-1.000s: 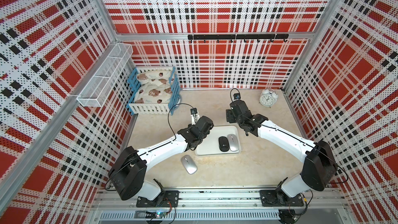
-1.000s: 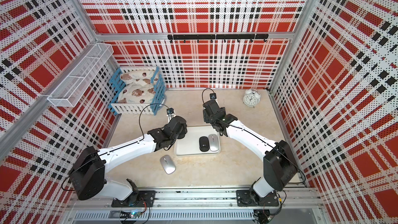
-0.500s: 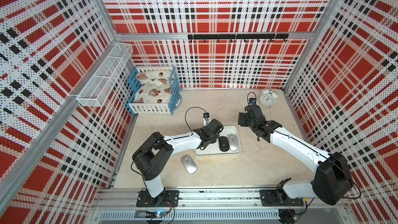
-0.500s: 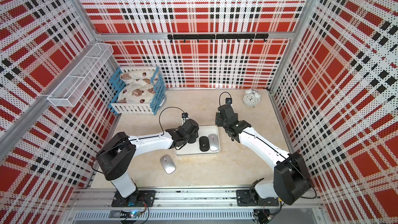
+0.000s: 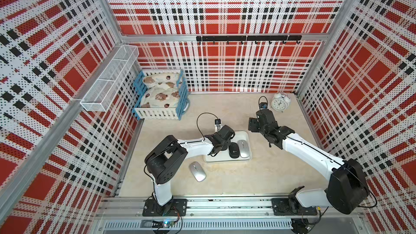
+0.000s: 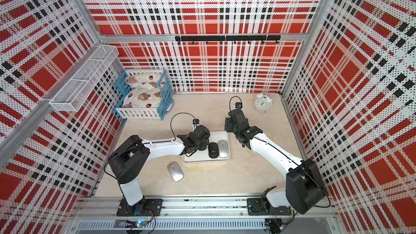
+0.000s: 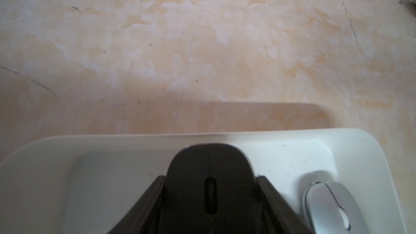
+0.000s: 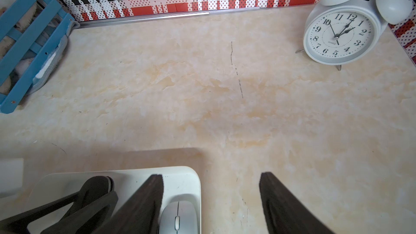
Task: Put the mouse in the storage box
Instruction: Place the mouse in the storage box.
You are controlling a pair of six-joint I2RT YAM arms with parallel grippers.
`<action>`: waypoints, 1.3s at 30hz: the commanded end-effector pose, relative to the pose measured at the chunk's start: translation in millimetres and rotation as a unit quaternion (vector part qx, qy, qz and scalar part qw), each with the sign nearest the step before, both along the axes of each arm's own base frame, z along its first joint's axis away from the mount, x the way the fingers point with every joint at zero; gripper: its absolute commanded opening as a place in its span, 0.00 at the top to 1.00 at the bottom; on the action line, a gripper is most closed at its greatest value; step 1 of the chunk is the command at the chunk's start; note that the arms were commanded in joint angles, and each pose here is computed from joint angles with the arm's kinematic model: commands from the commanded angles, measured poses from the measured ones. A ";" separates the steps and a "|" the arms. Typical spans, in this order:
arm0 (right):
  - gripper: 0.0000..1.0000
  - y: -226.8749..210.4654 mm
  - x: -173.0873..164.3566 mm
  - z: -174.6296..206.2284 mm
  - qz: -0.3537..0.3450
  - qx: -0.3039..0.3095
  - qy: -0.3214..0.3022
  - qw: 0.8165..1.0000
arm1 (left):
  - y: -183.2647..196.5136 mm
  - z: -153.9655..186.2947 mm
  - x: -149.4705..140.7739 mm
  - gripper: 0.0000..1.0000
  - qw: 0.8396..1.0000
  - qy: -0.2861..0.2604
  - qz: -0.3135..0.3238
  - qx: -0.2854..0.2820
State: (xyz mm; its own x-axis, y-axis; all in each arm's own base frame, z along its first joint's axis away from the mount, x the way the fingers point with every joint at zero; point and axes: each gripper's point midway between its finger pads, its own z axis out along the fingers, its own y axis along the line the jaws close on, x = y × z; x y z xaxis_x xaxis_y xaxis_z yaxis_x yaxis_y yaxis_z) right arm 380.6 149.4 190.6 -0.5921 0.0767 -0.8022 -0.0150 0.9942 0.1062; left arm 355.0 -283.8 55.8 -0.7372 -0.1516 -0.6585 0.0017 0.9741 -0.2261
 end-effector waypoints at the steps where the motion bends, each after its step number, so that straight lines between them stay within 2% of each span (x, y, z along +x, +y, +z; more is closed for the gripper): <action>1: 0.25 -0.2 7.1 11.3 0.000 -0.001 -0.015 1.000 | -11.8 2.4 -3.5 0.53 1.000 0.001 -0.011 -0.013; 7: 0.25 -0.5 6.4 7.2 -0.002 0.000 -0.011 1.000 | -10.5 -13.1 -21.8 0.52 0.999 0.037 -0.016 -0.008; 24: 0.25 -1.8 4.8 0.7 -0.003 -0.001 -0.004 1.000 | -10.0 -29.9 -39.3 0.49 0.997 0.072 -0.021 -0.006; 33: 0.26 -1.7 4.6 -0.2 -0.002 -0.003 -0.003 1.000 | -7.9 -25.7 -39.8 0.36 0.997 0.072 -0.012 -0.001; 39: 0.26 -1.2 5.8 -2.6 -0.001 -0.005 -0.001 1.000 | -13.0 -8.4 -39.0 0.25 0.998 0.062 -0.013 -0.010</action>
State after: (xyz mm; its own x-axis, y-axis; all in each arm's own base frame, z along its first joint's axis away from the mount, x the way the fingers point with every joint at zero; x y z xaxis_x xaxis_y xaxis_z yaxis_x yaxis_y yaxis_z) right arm 382.5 150.8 189.2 -0.5932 0.0690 -0.8021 -0.0203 0.9947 0.1007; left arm 318.3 -290.5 32.4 -0.8206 -0.1458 -0.5526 -0.0147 0.9720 -0.2345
